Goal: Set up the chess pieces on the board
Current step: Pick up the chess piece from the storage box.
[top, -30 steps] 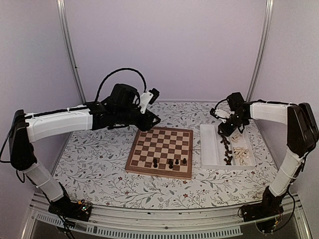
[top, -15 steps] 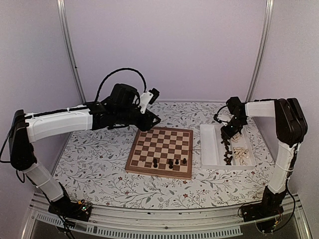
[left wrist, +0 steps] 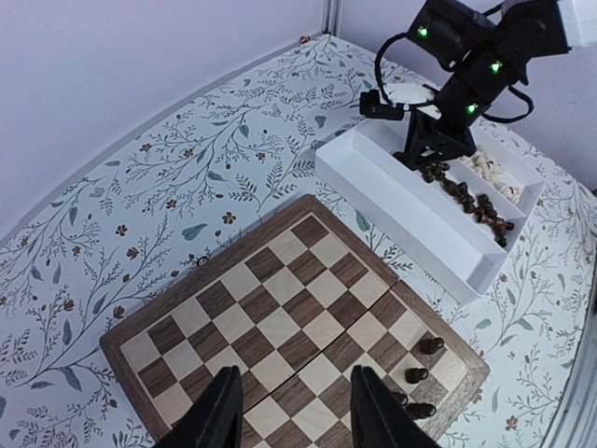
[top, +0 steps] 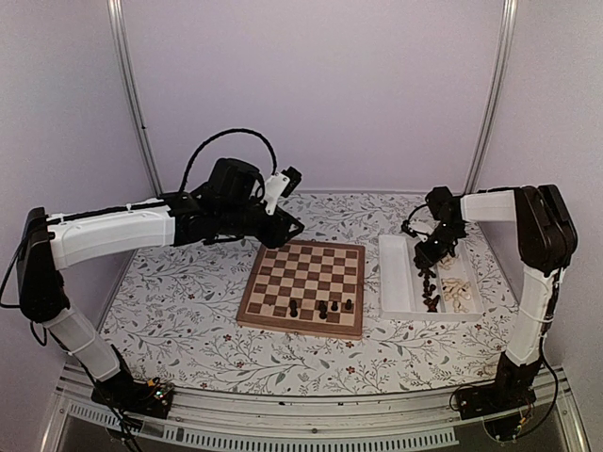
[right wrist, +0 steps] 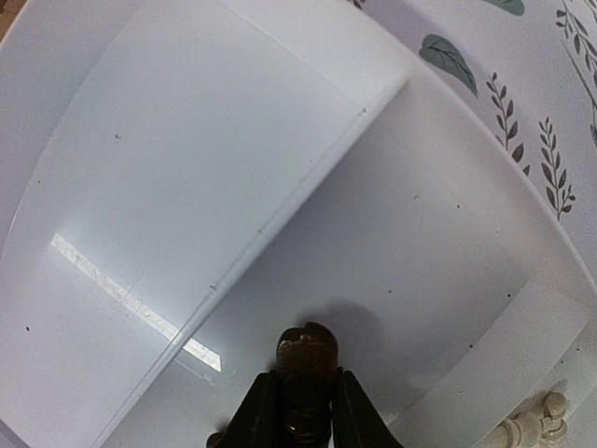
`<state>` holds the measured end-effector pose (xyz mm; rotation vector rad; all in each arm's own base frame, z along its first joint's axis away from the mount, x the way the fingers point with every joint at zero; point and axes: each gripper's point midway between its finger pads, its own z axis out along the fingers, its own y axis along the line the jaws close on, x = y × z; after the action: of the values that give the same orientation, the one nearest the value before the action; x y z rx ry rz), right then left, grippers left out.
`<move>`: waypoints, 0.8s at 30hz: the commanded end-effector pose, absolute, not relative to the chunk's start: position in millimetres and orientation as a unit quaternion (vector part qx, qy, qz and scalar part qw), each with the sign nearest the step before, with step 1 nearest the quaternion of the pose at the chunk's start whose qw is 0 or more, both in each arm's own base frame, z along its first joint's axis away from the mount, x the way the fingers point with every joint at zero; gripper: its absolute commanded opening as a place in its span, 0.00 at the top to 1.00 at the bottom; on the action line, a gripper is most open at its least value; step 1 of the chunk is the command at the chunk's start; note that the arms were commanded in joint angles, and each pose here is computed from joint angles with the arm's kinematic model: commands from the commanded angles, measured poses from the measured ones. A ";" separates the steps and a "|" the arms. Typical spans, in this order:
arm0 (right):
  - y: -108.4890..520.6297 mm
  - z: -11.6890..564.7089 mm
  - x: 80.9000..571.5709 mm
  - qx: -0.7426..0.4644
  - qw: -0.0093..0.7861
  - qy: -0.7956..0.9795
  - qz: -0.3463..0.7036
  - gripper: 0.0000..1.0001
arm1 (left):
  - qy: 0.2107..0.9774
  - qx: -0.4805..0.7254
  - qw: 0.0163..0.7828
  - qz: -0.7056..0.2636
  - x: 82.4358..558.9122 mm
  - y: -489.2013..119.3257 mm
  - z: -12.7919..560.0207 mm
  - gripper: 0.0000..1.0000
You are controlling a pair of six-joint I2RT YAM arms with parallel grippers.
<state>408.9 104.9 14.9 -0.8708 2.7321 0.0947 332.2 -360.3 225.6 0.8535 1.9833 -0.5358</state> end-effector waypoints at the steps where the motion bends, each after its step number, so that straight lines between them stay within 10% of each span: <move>1: 106.6 23.7 385.8 -0.299 0.120 0.945 0.058 0.83 | 0.792 0.344 0.451 -0.226 328.8 -360.2 235.9 0.57; 24: 175.1 182.0 331.3 -0.445 0.371 0.784 0.225 0.90 | 0.737 0.270 0.380 -0.490 314.0 -483.3 245.2 0.58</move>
<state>346.7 164.4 168.2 -1.0834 2.1123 0.4976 321.1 -437.3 230.1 0.7288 1.9598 -1.0620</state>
